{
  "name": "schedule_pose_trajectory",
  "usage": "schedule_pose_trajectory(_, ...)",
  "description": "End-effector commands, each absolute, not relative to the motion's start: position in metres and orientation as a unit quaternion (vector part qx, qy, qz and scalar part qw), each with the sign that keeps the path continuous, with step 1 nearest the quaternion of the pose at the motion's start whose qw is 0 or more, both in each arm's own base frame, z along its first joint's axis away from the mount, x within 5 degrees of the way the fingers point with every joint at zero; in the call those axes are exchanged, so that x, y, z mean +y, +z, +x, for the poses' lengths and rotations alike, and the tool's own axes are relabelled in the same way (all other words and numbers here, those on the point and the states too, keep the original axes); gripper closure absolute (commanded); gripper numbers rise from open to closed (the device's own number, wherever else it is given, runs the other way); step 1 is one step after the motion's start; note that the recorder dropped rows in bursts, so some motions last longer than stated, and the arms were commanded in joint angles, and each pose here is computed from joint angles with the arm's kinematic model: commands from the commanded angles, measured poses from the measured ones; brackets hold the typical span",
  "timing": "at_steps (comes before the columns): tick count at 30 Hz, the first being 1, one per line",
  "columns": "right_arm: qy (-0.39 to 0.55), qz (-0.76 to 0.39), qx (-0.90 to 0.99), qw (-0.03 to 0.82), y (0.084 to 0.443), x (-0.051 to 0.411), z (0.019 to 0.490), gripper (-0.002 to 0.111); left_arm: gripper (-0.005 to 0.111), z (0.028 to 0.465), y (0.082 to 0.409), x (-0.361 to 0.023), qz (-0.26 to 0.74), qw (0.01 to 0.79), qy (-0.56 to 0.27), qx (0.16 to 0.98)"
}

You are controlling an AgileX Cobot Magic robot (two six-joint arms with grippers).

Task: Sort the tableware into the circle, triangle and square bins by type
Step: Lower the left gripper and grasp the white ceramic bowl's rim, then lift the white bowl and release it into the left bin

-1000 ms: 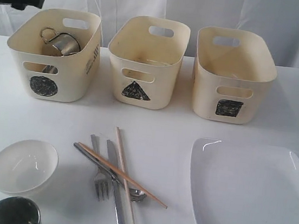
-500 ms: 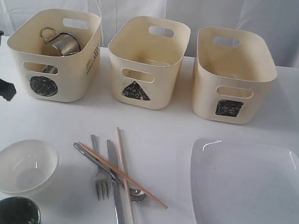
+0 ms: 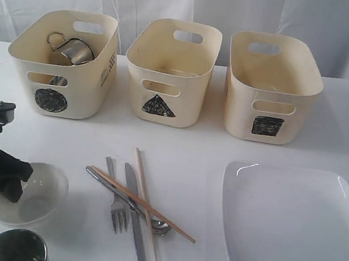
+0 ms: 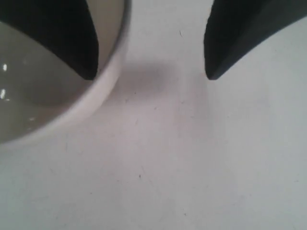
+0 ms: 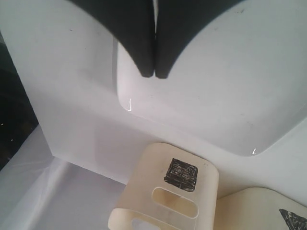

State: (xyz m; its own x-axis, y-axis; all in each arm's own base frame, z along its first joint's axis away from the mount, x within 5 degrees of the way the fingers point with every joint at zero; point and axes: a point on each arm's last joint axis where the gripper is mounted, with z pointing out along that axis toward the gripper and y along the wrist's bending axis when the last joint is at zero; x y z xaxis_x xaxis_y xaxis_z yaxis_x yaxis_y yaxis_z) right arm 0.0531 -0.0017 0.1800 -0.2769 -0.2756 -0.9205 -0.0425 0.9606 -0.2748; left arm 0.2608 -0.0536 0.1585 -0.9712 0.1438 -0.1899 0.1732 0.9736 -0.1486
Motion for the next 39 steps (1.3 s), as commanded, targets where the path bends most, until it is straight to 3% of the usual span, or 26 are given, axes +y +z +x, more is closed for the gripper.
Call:
schedule_pose_trajectory(1, -0.095, -0.099, 0.787, 0.601, 0.182, -0.001, 0.053, 0.108, 0.086, 0.260, 0.154, -0.054, 0.082, 0.091, -0.082, 0.989)
schedule_pose_trajectory(2, -0.095, -0.099, 0.787, 0.601, 0.182, -0.001, 0.053, 0.108, 0.103, 0.262, 0.155, -0.054, 0.081, 0.097, -0.082, 0.989)
schedule_pose_trajectory(3, -0.095, -0.099, 0.787, 0.601, 0.182, -0.001, 0.053, 0.108, 0.106, 0.264, 0.156, -0.054, 0.090, 0.105, -0.079, 0.987)
schedule_pose_trajectory(7, -0.095, -0.099, 0.787, 0.601, 0.182, -0.001, 0.053, 0.108, 0.107, 0.267, 0.182, -0.054, 0.105, 0.128, -0.077, 0.983)
schedule_pose_trajectory(11, -0.095, -0.099, 0.787, 0.601, 0.182, -0.001, 0.053, 0.108, 0.107, 0.264, 0.240, -0.055, 0.120, 0.176, -0.089, 0.973)
schedule_pose_trajectory(18, -0.095, -0.099, 0.787, 0.601, 0.182, -0.001, 0.053, 0.108, 0.107, 0.260, 0.373, -0.048, 0.129, 0.476, -0.052, 0.868)
schedule_pose_trajectory(23, -0.095, -0.099, 0.787, 0.601, 0.182, -0.001, 0.053, 0.108, 0.107, 0.274, 0.412, -0.043, 0.108, 0.653, -0.018, 0.749)
schedule_pose_trajectory(29, -0.095, -0.099, 0.787, 0.601, 0.182, -0.001, 0.053, 0.108, 0.107, 0.323, 0.398, -0.046, 0.081, 0.738, 0.000, 0.670)
schedule_pose_trajectory(32, -0.095, -0.099, 0.787, 0.601, 0.182, -0.001, 0.053, 0.108, 0.107, 0.362, 0.369, -0.050, 0.070, 0.766, 0.011, 0.639)
schedule_pose_trajectory(37, -0.095, -0.099, 0.787, 0.601, 0.182, -0.001, 0.053, 0.108, 0.107, 0.427, 0.277, -0.060, 0.087, 0.689, 0.017, 0.719)
schedule_pose_trajectory(39, -0.095, -0.099, 0.787, 0.601, 0.182, -0.001, 0.053, 0.108, 0.107, 0.435, 0.261, -0.061, 0.102, 0.678, 0.027, 0.727)
